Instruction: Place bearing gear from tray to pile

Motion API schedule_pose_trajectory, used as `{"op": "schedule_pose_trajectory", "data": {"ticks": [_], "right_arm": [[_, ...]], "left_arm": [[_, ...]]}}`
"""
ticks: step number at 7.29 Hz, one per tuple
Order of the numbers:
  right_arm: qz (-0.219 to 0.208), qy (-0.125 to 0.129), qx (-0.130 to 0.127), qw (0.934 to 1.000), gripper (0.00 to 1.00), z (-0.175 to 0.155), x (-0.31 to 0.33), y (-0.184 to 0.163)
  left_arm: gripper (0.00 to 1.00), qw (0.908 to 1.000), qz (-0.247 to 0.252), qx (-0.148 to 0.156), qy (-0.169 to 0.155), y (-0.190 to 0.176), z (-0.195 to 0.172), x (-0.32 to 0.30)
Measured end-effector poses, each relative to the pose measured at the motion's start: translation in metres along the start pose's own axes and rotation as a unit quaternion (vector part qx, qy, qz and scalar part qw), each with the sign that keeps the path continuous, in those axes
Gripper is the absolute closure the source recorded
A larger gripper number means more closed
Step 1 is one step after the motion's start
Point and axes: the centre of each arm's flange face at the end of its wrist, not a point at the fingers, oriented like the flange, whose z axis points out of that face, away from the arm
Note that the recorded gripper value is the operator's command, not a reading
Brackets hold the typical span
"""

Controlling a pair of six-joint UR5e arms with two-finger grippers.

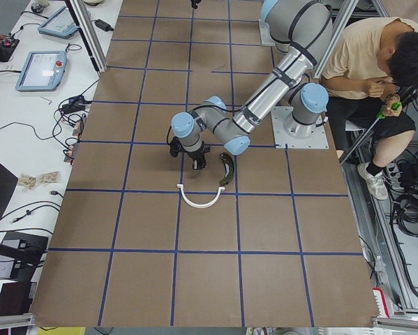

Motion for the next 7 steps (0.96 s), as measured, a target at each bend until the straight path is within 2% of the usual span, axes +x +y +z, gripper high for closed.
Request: {"op": "schedule_pose_trajectory", "data": {"ticks": [2, 3, 6, 7], "right_arm": [[0.066, 0.008, 0.007, 0.9978, 1.00, -0.009, -0.107, -0.111], [0.117, 0.007, 0.010, 0.9930, 1.00, -0.010, -0.167, -0.153], [0.236, 0.006, 0.030, 0.9712, 1.00, -0.015, -0.322, -0.242], [0.266, 0.003, 0.028, 0.9635, 0.93, -0.008, -0.355, -0.265]], "left_arm": [[0.00, 1.0000, 0.000, 0.000, 0.000, 0.001, 0.000, 0.002], [0.00, 1.0000, 0.002, 0.001, -0.002, 0.000, -0.005, 0.005], [0.00, 0.9995, 0.020, 0.013, -0.019, -0.007, -0.037, 0.031], [0.00, 0.9994, 0.023, 0.014, -0.024, -0.012, -0.054, 0.051]]}}
